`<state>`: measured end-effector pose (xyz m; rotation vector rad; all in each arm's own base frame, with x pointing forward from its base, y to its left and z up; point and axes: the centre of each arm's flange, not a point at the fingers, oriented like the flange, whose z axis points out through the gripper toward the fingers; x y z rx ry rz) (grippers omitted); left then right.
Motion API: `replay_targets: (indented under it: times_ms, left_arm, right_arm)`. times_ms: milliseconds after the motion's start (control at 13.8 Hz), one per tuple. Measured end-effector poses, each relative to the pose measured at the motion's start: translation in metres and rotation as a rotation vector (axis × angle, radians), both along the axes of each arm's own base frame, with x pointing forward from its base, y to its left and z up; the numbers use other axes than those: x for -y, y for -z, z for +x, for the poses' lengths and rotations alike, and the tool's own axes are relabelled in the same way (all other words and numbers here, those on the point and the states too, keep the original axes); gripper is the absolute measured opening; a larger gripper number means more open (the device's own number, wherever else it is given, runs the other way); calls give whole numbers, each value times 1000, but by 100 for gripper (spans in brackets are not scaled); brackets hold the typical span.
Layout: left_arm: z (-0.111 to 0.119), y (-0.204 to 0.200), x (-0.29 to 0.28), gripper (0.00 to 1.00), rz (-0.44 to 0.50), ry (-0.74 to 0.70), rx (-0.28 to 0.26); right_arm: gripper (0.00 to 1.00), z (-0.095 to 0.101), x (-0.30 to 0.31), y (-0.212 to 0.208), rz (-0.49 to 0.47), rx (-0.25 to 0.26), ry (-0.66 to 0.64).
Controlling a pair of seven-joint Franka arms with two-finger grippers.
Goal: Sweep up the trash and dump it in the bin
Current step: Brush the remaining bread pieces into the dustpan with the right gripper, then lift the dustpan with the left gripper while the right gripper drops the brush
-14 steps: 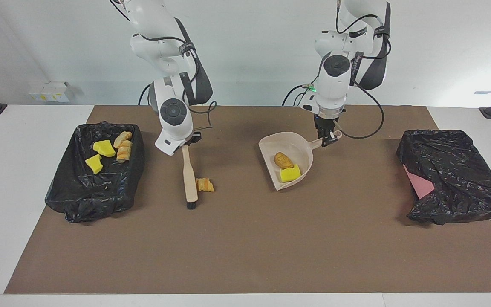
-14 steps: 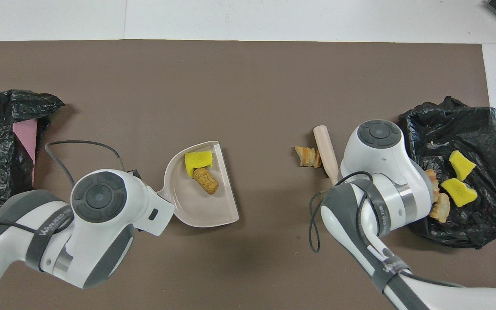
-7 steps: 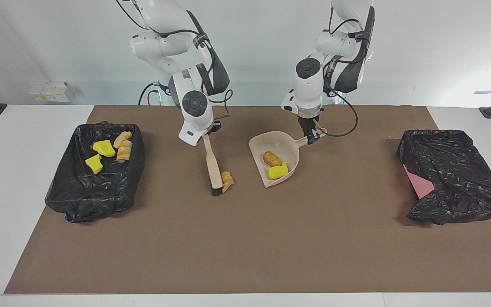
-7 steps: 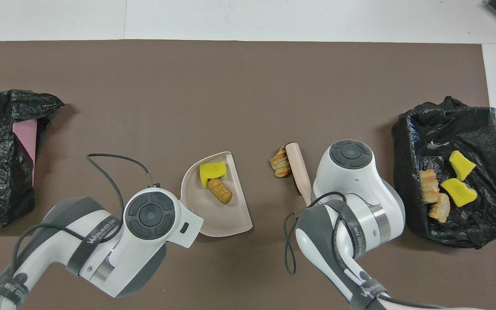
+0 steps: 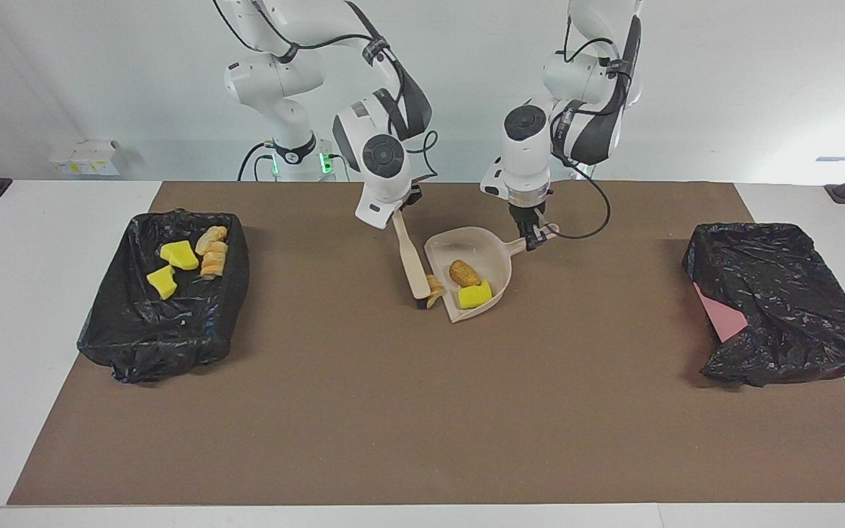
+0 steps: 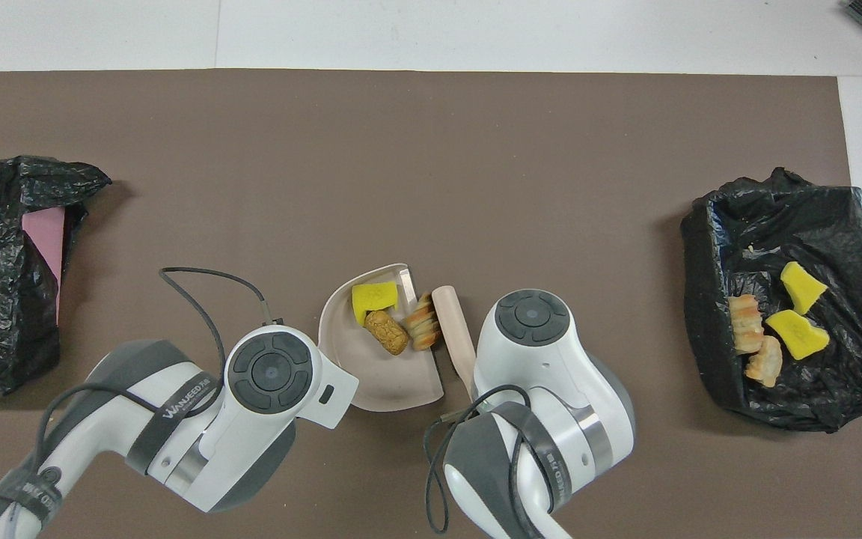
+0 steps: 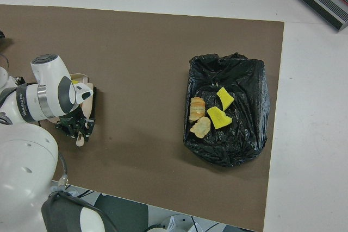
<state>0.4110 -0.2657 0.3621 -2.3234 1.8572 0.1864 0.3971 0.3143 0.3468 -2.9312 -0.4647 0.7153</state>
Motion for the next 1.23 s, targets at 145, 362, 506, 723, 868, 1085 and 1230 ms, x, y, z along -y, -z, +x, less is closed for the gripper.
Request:
replay_targets:
  times_ms: [145, 362, 506, 723, 868, 1085, 1230]
  left_arm:
    - [1, -1, 2, 31, -12, 4, 14]
    - [8, 2, 5, 31, -43, 15, 45]
    - [17, 5, -4, 31, -61, 32, 41]
    - [40, 7, -36, 31, -123, 47, 15]
    - [58, 2, -65, 31, -165, 55, 3]
    - [82, -18, -99, 31, -221, 62, 20]
    - [93, -36, -126, 31, -271, 62, 19]
  right_arm:
    - [27, -4, -6, -3, 12, -4, -2]
    - [27, -8, -13, -14, 30, -1, 19]
    - [27, -11, -14, -34, 45, 22, 20]
    - [27, -17, -12, -65, 41, 63, 70]
    - [27, -26, -13, -77, 3, 60, 131]
    - [27, -47, -29, -81, -55, 60, 204]
    - [27, -70, -41, -77, -103, 61, 249]
